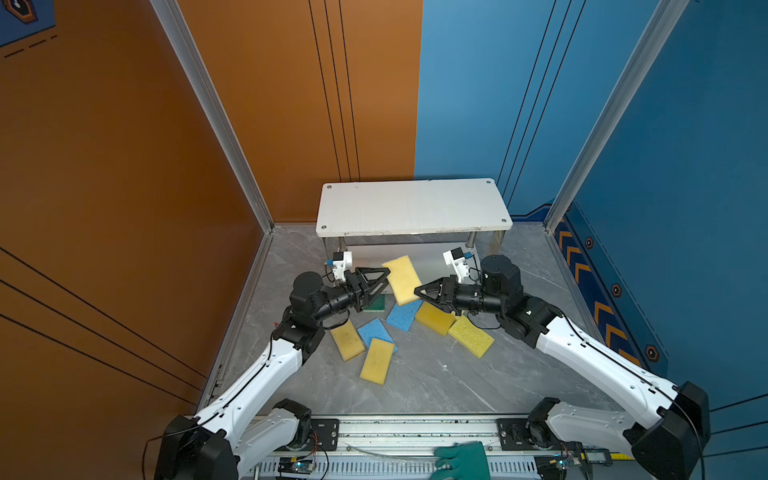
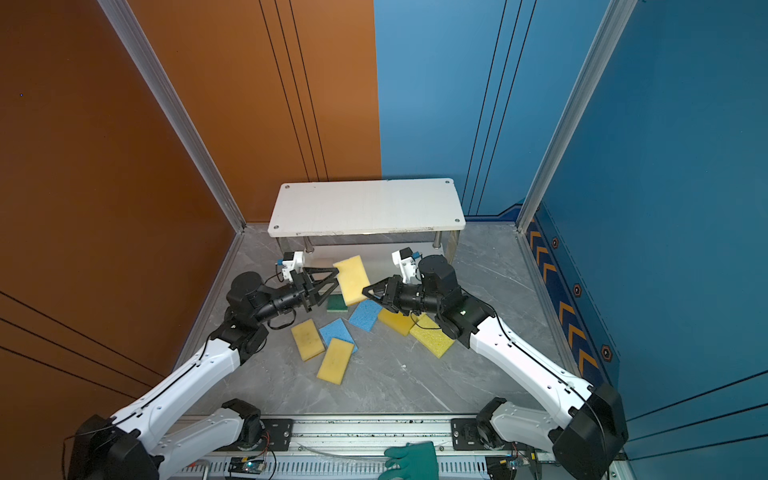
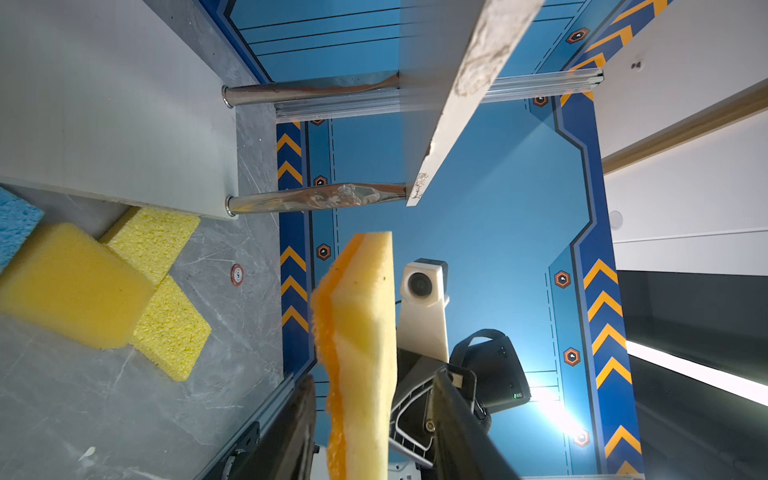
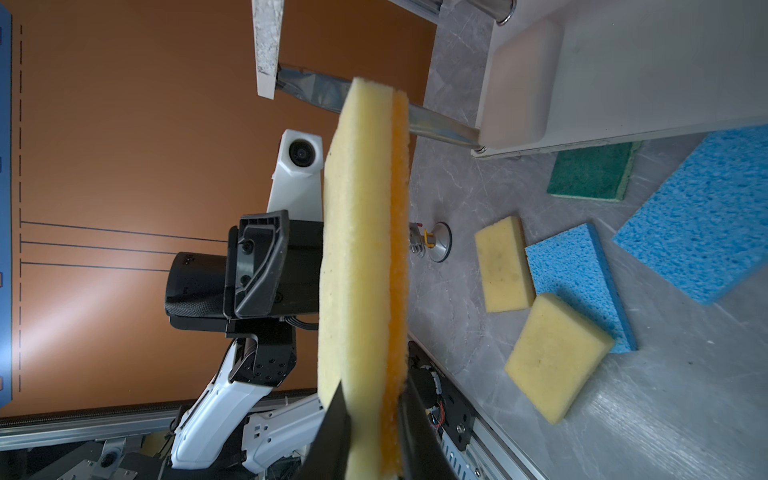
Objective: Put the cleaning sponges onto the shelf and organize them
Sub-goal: 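Close the right gripper on the yellow sponge held by the left gripper, then open and withdraw the left gripper while the right gripper carries the sponge toward the shelf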
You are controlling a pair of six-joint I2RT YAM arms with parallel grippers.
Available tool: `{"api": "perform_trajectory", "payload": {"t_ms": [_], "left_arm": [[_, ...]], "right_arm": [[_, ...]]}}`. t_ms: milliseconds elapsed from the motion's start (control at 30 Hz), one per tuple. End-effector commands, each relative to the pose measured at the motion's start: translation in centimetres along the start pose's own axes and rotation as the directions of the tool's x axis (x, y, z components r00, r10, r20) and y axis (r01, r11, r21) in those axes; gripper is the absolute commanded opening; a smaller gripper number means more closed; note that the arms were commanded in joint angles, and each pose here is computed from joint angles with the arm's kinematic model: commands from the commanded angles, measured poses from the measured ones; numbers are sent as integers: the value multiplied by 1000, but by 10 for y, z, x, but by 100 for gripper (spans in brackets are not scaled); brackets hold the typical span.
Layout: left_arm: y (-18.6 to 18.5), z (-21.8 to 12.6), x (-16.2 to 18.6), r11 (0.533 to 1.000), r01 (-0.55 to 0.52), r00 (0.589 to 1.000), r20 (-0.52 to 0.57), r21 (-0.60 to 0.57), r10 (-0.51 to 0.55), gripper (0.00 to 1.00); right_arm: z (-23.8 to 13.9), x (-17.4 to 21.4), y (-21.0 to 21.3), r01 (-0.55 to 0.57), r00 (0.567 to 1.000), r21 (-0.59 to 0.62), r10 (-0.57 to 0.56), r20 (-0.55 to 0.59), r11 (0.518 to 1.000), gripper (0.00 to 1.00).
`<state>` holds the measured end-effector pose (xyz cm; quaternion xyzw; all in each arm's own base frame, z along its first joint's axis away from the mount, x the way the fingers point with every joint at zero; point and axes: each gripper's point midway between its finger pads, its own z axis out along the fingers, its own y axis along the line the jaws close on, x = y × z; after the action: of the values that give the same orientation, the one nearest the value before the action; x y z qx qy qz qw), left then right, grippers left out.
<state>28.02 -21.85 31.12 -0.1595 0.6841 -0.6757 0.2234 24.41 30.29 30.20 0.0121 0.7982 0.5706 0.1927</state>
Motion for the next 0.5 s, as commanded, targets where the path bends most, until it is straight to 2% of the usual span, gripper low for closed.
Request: {"api": "perform_trajectory", "payload": {"t_ms": [0,100,167,233,267,333,467], "left_arm": [[1,-10,5,1000,-3,1000,-6,10,3,65],[3,-18,8,1000,-19,1000,4,-17,19,73],[8,-25,11,997,-38,999,3,-68,38,74],[21,-37,17,982,-66,998,6,-176,69,75],[26,-46,18,968,-75,996,18,-238,82,75],[48,-73,24,907,-83,993,38,-413,108,76],[61,-112,34,830,-87,986,69,-551,149,78]], "right_arm": [[-6,-3,-7,-9,998,35,7,55,999,18],[-7,-6,-16,-25,996,71,19,85,997,18],[-8,-9,-26,-42,994,114,29,109,993,19],[-8,-12,-41,-66,989,169,42,140,983,18],[-7,-15,-47,-80,986,191,50,158,978,18],[-5,-20,-60,-110,977,217,66,201,970,18],[10,-33,-76,-166,956,216,103,276,962,18]]}}
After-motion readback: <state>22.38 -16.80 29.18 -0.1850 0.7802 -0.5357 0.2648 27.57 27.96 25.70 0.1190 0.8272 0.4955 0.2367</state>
